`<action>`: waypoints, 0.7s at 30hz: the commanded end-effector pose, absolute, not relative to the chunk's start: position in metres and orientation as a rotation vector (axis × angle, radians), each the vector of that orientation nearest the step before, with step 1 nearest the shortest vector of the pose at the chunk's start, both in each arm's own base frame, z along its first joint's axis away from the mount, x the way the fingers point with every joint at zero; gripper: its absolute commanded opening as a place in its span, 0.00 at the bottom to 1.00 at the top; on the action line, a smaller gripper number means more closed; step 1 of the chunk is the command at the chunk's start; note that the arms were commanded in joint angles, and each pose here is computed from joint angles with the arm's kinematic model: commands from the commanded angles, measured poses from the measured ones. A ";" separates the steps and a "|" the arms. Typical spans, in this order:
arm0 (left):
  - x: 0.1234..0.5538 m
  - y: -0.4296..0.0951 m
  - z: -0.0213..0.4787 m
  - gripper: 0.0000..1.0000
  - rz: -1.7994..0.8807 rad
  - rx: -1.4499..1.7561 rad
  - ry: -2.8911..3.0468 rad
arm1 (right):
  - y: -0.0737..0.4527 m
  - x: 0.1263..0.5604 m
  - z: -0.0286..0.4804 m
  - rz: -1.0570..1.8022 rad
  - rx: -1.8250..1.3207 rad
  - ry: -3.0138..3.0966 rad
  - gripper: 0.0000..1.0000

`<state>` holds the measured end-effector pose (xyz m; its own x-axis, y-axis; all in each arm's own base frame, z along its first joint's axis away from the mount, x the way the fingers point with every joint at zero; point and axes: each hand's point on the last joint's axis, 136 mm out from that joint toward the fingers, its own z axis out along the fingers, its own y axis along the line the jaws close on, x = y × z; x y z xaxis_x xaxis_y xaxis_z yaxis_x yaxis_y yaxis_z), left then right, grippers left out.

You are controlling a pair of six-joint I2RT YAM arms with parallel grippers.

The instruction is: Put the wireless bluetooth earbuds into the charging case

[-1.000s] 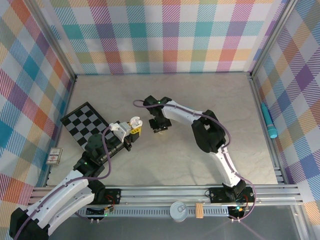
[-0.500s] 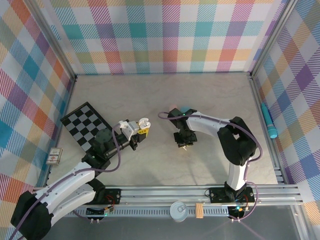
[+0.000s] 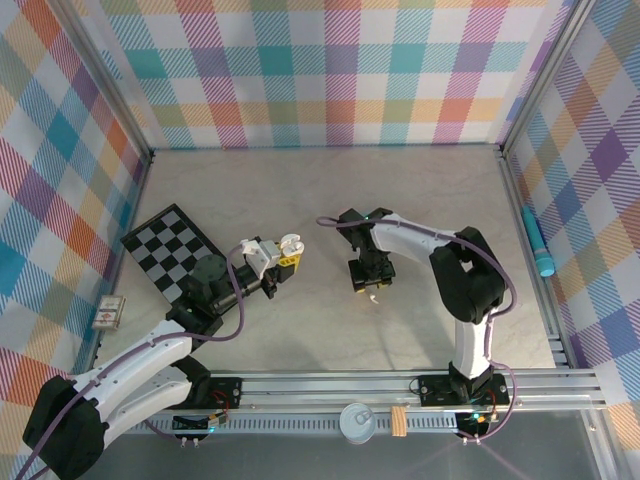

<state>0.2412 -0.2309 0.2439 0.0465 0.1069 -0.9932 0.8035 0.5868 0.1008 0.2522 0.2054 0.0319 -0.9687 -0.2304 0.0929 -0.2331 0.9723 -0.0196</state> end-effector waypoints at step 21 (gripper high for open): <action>0.231 -0.240 0.263 0.02 -0.616 0.917 1.289 | 0.194 0.229 0.026 0.248 0.529 -2.609 0.37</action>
<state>0.2381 -0.2365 0.2519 0.1387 0.1243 -0.9825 0.8154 0.5488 0.1845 0.2351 0.1978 0.0222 -0.8438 -0.3175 0.4326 -0.3833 0.9208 -0.0718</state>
